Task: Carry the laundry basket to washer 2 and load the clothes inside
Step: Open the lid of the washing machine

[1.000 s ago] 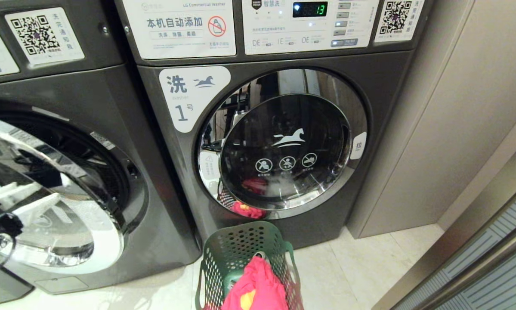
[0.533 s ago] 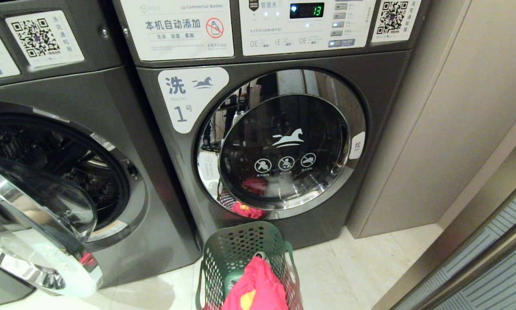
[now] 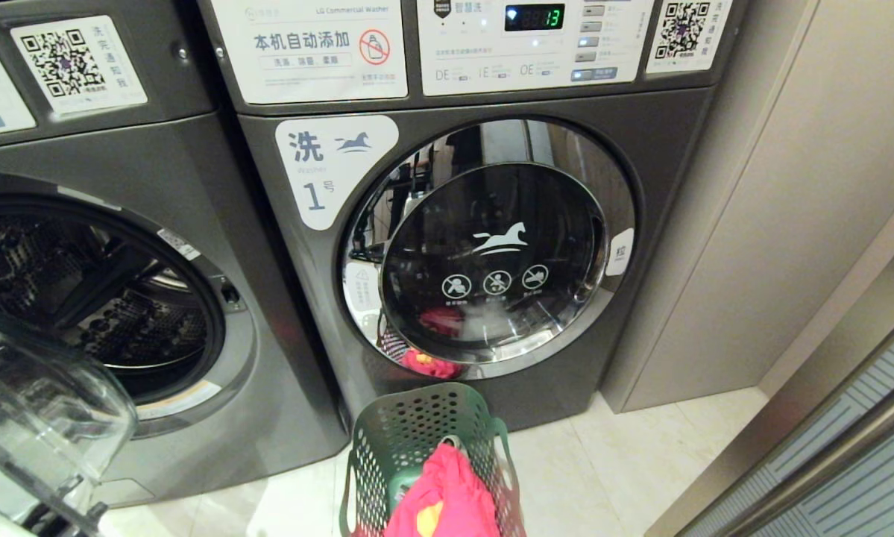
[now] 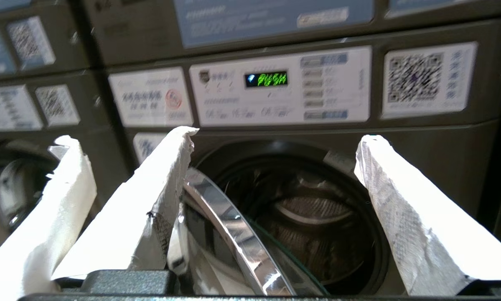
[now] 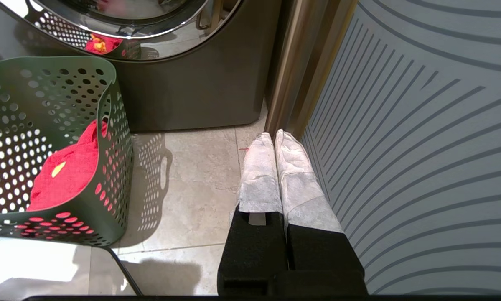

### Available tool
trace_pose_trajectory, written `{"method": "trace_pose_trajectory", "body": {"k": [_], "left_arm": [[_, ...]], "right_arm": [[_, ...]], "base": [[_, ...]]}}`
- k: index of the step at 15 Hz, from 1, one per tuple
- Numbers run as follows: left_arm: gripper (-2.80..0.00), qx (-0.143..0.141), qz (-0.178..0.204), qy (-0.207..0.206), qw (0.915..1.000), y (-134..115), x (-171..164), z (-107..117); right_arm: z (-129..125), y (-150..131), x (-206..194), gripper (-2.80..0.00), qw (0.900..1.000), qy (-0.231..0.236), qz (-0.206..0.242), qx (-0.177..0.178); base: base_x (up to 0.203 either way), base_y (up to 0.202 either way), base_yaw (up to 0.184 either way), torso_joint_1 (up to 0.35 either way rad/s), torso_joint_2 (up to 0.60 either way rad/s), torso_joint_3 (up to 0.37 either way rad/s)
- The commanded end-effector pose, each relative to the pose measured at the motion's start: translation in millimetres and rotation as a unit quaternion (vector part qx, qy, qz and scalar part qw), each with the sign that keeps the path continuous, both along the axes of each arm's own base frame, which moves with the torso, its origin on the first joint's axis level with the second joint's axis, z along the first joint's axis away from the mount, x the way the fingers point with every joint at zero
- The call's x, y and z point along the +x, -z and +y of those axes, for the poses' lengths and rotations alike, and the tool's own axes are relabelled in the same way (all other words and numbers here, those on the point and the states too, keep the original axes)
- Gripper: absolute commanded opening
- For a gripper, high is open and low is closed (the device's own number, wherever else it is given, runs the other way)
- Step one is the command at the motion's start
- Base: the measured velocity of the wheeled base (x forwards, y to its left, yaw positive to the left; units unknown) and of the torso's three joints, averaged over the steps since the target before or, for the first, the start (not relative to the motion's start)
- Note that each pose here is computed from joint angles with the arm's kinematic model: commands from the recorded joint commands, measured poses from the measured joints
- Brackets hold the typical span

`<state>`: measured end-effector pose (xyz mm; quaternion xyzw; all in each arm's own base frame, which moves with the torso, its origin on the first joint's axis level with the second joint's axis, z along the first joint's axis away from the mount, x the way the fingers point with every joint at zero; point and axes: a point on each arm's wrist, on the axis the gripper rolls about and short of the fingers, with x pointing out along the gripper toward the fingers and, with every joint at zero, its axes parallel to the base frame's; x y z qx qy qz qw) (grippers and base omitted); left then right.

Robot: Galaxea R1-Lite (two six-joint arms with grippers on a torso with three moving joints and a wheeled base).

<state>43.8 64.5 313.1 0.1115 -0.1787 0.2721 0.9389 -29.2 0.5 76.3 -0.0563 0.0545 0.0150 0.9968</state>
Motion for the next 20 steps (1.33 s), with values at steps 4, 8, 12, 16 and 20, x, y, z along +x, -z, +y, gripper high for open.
{"method": "trace_pose_trajectory", "body": {"k": [4, 8, 12, 16, 20], "left_arm": [[0.0, -0.126, 0.229, -0.081, 0.9619, 33, 14, 4], [0.0, -0.173, 0.338, -0.069, 0.9225, 43, 61, 25], [0.0, -0.163, 0.37, -0.026, 0.9143, 39, 99, 32], [0.0, -0.147, 0.408, -0.045, 0.9, 44, 127, 48], [-2.8, -0.151, 0.408, -0.071, 0.8974, 41, 150, 59]], "right_arm": [[0, 0, 0, -2.8, 1.0, 0.0, 0.0, -0.001], [0, 0, 0, -2.8, 1.0, 0.0, 0.001, -0.001], [0, 0, 0, -2.8, 1.0, 0.0, 0.001, -0.001], [0, 0, 0, -2.8, 1.0, 0.0, 0.0, -0.001], [0, 0, 0, -2.8, 1.0, 0.0, 0.001, -0.001]], "base": [[0.0, 0.0, 0.0, 0.0, 0.0, 0.0], [0.0, 0.0, 0.0, 0.0, 0.0, 0.0], [0.0, 0.0, 0.0, 0.0, 0.0, 0.0], [0.0, 0.0, 0.0, 0.0, 0.0, 0.0], [0.0, 0.0, 0.0, 0.0, 0.0, 0.0]]}}
